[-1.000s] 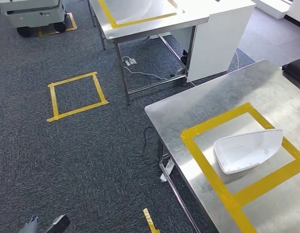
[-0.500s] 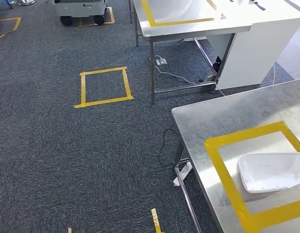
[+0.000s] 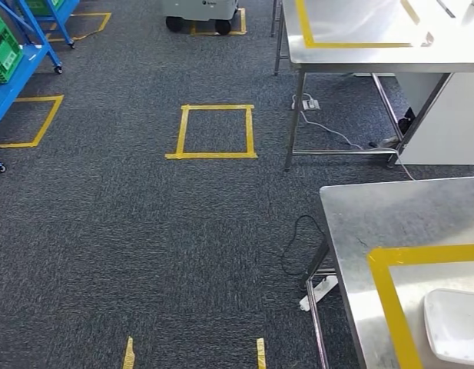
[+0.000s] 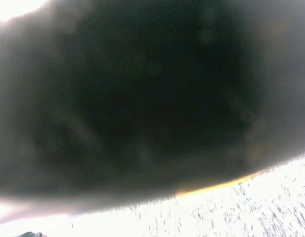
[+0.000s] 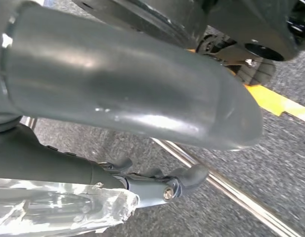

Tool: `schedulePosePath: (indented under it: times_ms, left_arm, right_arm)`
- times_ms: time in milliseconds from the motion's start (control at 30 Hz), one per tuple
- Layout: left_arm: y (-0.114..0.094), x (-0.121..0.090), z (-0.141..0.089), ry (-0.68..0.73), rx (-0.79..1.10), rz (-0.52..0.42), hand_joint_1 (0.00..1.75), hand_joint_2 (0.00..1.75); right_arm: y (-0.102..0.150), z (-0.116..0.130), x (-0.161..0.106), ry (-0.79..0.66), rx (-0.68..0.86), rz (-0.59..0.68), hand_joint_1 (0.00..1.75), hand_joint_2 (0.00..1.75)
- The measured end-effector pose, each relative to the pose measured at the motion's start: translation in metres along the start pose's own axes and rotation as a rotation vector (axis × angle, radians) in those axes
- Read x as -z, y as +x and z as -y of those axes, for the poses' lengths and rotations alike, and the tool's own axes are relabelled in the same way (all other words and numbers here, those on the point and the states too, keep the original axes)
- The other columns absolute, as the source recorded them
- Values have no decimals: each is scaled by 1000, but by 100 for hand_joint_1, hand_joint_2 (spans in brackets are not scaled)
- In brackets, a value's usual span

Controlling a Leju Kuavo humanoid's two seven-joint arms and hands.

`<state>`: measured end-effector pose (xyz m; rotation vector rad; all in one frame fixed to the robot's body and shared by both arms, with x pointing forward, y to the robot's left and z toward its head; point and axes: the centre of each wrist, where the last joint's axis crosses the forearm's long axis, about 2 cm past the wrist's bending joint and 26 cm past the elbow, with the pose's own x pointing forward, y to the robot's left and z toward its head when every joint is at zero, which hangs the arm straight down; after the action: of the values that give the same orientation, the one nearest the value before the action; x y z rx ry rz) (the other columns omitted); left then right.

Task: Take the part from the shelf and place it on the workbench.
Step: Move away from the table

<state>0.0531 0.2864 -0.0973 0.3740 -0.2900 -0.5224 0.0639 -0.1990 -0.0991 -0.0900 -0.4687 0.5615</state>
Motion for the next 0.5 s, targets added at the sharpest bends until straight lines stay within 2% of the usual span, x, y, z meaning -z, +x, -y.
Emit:
schedulePosePath:
  times_ms: [233,500]
  left_arm:
    - [6,-3,9,-20,2,30,0,0]
    - [7,-5,14,-58,-36,190,0,0]
  right_arm:
    - [0,-3,-1,-2,32,2,0,0]
    - [-4,-2,-1,-6,101,-15,0,0]
